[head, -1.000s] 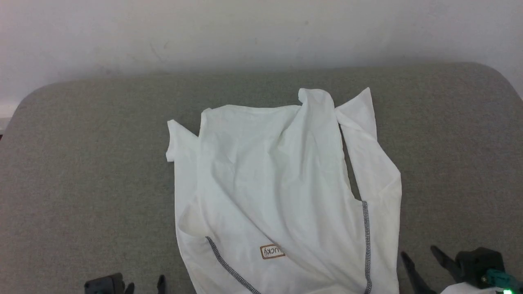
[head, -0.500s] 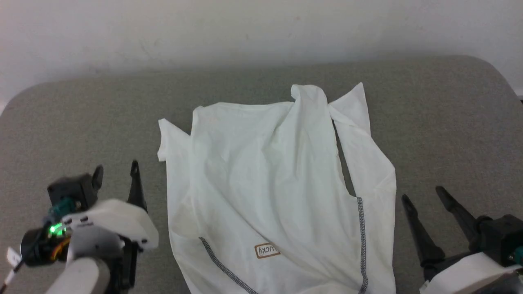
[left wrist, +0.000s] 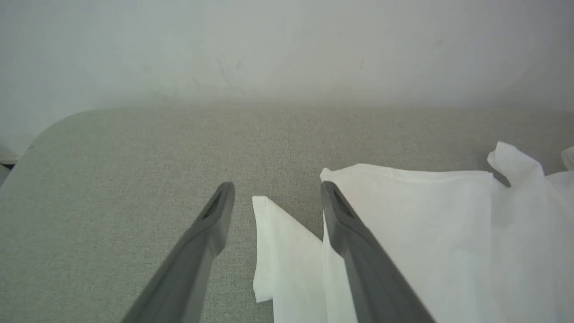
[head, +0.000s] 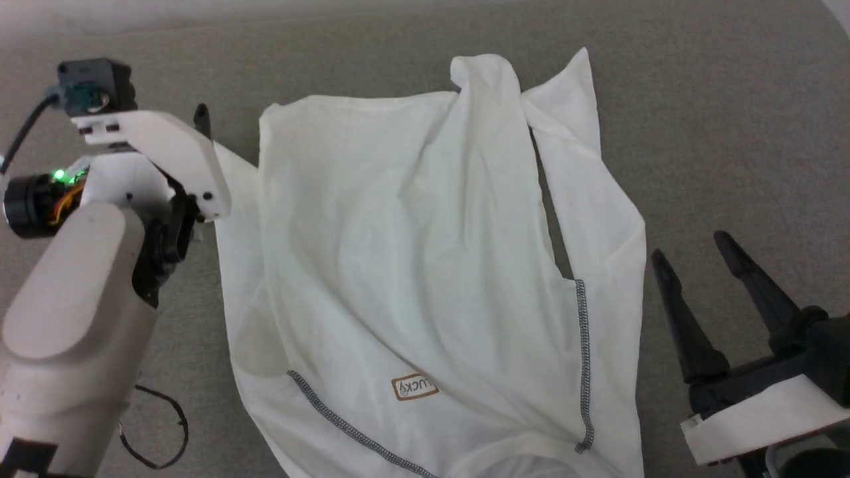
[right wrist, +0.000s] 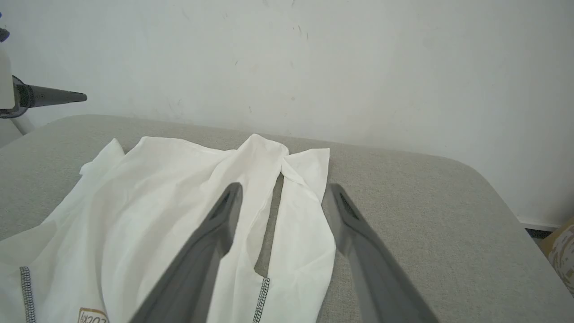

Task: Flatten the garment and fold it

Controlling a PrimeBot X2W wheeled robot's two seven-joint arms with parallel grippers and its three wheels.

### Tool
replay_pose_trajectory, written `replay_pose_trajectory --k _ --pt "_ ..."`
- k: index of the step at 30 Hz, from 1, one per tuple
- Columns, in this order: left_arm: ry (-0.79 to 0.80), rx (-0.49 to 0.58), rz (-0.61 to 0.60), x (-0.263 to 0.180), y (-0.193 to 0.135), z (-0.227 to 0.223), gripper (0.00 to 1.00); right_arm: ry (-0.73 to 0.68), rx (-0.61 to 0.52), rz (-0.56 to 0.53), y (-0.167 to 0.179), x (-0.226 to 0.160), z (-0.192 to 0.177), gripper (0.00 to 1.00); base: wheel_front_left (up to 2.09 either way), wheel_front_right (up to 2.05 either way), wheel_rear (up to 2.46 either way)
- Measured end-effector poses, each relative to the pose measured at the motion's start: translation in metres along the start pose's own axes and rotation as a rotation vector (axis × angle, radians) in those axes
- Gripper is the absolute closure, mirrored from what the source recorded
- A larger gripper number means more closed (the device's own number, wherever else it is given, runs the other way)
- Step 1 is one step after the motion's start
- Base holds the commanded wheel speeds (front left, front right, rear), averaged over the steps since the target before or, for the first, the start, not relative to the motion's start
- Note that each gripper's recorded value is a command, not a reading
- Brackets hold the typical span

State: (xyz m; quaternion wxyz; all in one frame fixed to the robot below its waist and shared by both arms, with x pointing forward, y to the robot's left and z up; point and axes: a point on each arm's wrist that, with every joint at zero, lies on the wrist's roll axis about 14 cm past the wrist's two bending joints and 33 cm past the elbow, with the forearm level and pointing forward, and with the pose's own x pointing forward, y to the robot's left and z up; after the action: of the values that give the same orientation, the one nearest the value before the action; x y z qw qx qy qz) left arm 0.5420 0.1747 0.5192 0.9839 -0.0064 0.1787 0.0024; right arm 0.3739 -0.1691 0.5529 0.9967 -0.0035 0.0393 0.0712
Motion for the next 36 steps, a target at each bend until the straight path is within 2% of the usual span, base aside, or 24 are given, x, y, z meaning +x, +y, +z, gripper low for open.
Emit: replay_pose_trajectory --k 6,16,17,18,19,23,26,31,36 --pt "0.332 0.001 -0.001 0.042 0.004 -0.060 0.00 0.038 -0.005 -0.019 -0.007 0.012 -0.016 0.00 0.00 0.00 0.00" --pt "0.716 0.013 0.003 0.070 0.011 -0.126 0.00 0.111 -0.016 -0.078 -0.026 0.017 -0.045 0.00 0.00 0.00 0.00" --pt "0.745 0.013 -0.005 0.070 0.009 -0.129 0.20 0.118 -0.018 -0.084 -0.028 0.016 -0.047 0.00 0.00 0.00 0.00" --pt "0.768 0.006 -0.011 0.071 0.008 -0.131 0.74 0.122 -0.019 -0.090 -0.029 0.016 -0.049 0.00 0.00 0.00 0.00" --pt "0.785 -0.003 -0.017 0.072 0.007 -0.133 1.00 0.127 -0.020 -0.096 -0.031 0.015 -0.050 0.00 0.00 0.00 0.00" --pt "0.818 -0.031 -0.051 0.070 -0.004 -0.136 1.00 0.137 -0.024 -0.112 -0.036 0.014 -0.053 0.00 0.00 0.00 0.00" --pt "0.768 0.005 -0.044 0.069 -0.002 -0.131 1.00 0.134 -0.021 -0.114 -0.036 0.013 -0.052 0.00 0.00 0.00 0.00" --pt "0.579 0.097 -0.022 0.068 -0.001 -0.108 1.00 0.118 -0.013 -0.104 -0.033 0.012 -0.046 0.00 0.00 0.00 0.00" --pt "0.314 0.171 -0.035 0.059 -0.009 -0.047 1.00 0.094 -0.007 -0.101 -0.032 0.007 -0.035 0.00 0.00 0.00 0.00"
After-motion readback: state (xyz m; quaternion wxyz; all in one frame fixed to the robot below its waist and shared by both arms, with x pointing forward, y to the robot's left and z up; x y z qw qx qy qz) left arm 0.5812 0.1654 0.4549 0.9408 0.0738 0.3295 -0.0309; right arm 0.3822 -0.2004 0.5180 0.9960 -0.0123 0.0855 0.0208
